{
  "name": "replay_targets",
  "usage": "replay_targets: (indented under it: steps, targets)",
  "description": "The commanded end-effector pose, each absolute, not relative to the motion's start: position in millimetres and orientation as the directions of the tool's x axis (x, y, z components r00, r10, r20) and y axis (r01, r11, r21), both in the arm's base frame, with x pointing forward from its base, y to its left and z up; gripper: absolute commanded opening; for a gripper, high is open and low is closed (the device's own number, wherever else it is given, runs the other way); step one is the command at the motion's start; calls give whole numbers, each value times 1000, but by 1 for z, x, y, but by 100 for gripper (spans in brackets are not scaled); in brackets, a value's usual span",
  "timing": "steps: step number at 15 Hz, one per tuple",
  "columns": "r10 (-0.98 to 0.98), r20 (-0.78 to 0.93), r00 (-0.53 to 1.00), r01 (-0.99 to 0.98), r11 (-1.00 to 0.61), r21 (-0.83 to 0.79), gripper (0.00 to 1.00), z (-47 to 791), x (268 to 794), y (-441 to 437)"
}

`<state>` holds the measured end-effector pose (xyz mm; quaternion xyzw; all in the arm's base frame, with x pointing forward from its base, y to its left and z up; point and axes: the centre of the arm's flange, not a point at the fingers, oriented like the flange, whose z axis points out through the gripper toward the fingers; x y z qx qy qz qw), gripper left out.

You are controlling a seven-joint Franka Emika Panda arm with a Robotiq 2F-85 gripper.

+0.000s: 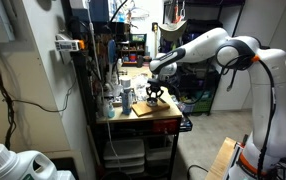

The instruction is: Pick up the two batteries and put them in the silver bowl

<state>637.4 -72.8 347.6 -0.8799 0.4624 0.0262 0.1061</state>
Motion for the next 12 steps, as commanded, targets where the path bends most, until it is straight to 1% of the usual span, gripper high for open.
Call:
replay_targets:
  steps: [1,3,5,8,12]
  targets:
    - [-813,-170,557,-828,-530,-183,71,350,629,-74]
    - [-807,-154,570,-818,-540,-200,87,358,628,-76]
    - [-805,-155,573,-814,-536,-224,100,373,626,-77]
    - [-801,-167,575,-811,-532,-242,100,395,622,-80]
    - [-654,-85,751,-654,-721,-228,100,430,602,-85]
